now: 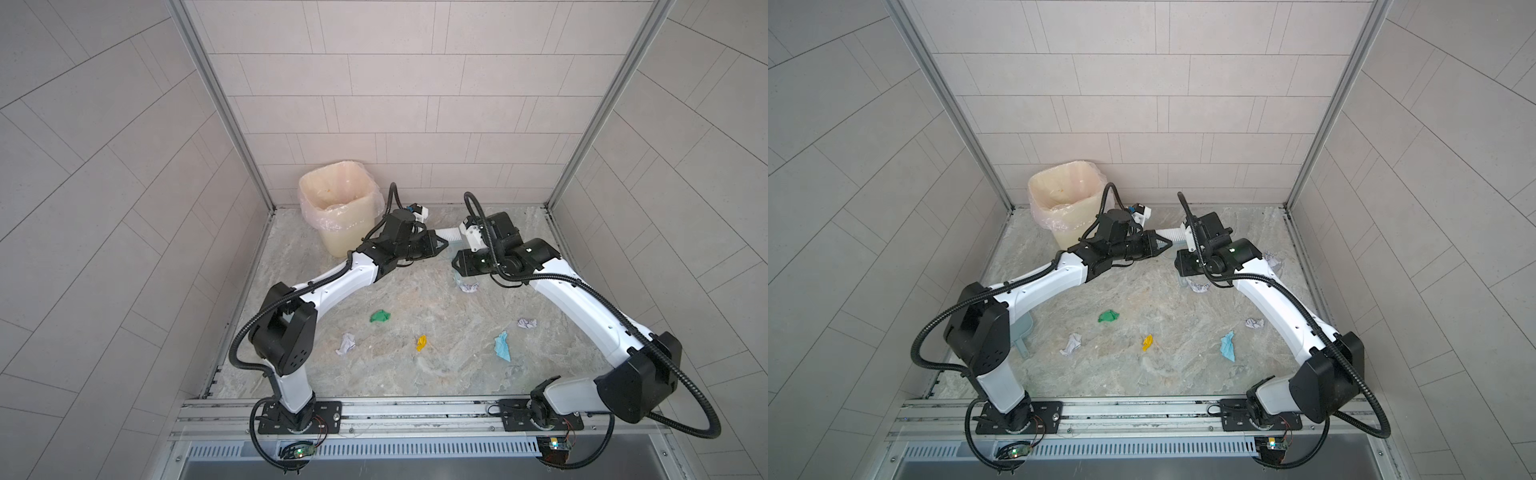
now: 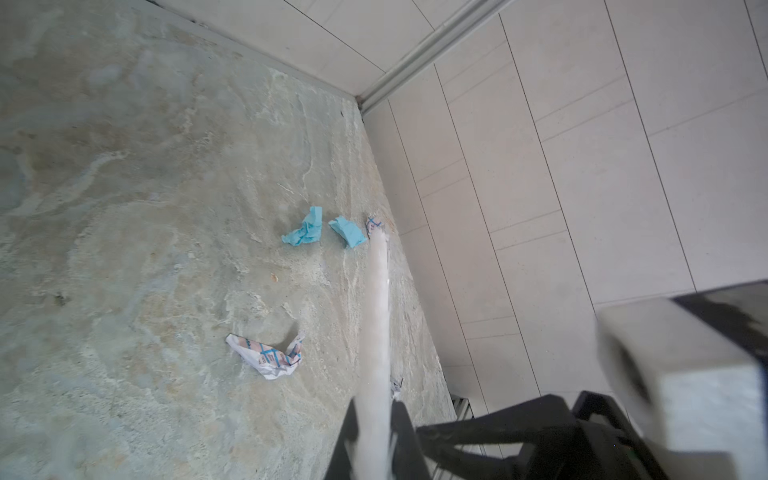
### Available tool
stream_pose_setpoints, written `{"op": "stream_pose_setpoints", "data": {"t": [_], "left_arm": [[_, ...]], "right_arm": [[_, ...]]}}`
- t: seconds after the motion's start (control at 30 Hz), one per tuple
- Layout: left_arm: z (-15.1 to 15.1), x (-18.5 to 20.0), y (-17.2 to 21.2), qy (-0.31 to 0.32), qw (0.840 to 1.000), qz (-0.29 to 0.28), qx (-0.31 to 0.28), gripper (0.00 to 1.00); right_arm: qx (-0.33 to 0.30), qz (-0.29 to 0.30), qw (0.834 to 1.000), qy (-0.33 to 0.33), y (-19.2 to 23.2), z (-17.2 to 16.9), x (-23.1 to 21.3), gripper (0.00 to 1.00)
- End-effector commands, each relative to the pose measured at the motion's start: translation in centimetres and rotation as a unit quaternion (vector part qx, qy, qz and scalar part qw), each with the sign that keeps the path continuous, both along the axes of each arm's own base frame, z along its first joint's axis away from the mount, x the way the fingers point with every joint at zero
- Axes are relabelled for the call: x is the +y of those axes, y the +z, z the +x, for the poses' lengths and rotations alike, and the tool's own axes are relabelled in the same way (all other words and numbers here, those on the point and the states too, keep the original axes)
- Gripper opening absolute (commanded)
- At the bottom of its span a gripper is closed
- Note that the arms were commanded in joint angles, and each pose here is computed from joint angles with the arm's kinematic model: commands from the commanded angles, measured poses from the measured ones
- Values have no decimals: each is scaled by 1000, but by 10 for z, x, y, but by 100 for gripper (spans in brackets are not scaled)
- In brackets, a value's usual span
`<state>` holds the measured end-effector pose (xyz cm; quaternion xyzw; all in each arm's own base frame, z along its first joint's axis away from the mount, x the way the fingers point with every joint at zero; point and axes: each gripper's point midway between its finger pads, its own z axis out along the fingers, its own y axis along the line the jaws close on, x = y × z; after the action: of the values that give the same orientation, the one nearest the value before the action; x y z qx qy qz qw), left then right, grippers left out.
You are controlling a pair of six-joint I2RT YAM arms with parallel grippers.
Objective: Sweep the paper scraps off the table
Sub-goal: 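Grasp the brush bristles with the left gripper while the right gripper holds the handle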
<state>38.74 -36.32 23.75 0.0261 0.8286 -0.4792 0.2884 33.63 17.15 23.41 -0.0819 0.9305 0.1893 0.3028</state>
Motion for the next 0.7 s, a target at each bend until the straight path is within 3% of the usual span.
{"op": "stream_pose_setpoints", "data": {"t": [0.0,0.1,0.2,0.37,0.53,0.67], "left_arm": [[17,27,42,64,995,-64,-34,0],[21,46,65,100,987,-111,-60,0],[21,57,85,123,978,-151,-75,0],[24,65,117,146,959,-226,-90,0],[31,66,137,154,937,-301,-89,0],[35,63,151,150,926,-335,-91,0]], "right_arm": [[-37,86,995,-20,30,3,-8,58],[-56,174,983,-25,47,4,-9,71],[-68,250,966,-19,62,6,-4,77],[-91,333,938,-8,89,12,7,81],[-123,420,899,-6,130,25,10,84],[-135,444,886,0,149,32,13,84]]}}
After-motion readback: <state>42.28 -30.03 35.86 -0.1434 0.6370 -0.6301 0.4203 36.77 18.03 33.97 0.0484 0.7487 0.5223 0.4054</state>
